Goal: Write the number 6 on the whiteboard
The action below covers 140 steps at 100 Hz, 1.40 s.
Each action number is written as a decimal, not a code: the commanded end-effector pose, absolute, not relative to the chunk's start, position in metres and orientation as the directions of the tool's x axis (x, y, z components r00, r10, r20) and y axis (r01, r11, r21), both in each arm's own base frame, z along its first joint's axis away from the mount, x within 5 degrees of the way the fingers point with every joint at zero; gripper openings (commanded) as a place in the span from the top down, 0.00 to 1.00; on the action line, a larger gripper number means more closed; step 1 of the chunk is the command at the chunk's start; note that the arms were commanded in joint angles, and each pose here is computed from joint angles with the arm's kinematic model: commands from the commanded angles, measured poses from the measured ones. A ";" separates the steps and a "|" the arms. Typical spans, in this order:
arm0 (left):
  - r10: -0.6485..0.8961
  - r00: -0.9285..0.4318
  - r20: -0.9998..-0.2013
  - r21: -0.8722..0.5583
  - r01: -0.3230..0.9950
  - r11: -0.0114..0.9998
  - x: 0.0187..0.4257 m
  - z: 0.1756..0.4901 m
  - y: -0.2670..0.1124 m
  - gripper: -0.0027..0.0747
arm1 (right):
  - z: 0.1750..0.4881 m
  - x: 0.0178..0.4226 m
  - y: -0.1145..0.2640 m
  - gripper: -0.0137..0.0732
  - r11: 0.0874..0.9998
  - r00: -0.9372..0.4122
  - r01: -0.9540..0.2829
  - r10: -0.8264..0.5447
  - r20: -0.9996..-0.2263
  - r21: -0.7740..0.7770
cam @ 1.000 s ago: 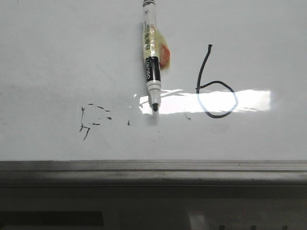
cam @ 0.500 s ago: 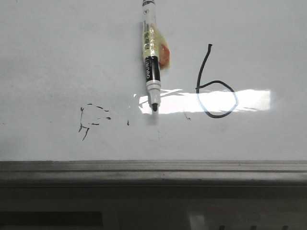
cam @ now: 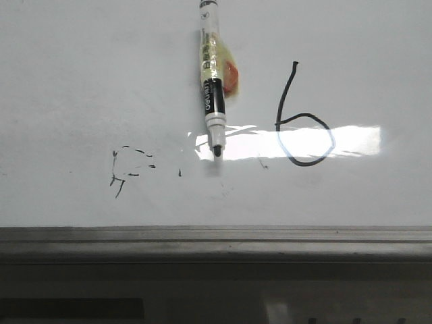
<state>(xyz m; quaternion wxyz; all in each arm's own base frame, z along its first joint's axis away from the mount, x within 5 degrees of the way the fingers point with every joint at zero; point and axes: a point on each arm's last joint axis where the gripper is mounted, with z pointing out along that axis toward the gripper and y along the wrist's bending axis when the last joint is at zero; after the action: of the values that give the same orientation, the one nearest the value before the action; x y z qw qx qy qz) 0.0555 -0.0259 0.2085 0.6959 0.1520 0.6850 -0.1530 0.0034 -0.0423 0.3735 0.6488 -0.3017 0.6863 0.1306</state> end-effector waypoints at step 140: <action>0.008 -0.068 -0.998 -0.015 0.331 0.943 0.051 0.192 -0.019 0.99 | 0.385 0.006 -0.044 0.92 0.811 0.083 -0.527 -0.248 -0.965 -0.254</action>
<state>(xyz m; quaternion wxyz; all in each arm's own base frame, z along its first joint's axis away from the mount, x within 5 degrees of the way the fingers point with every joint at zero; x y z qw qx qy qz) 0.0515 -0.0197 0.1920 0.6443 0.1300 0.7448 -0.1149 0.0034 -0.0425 0.3731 0.6473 -0.3011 0.6884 0.1285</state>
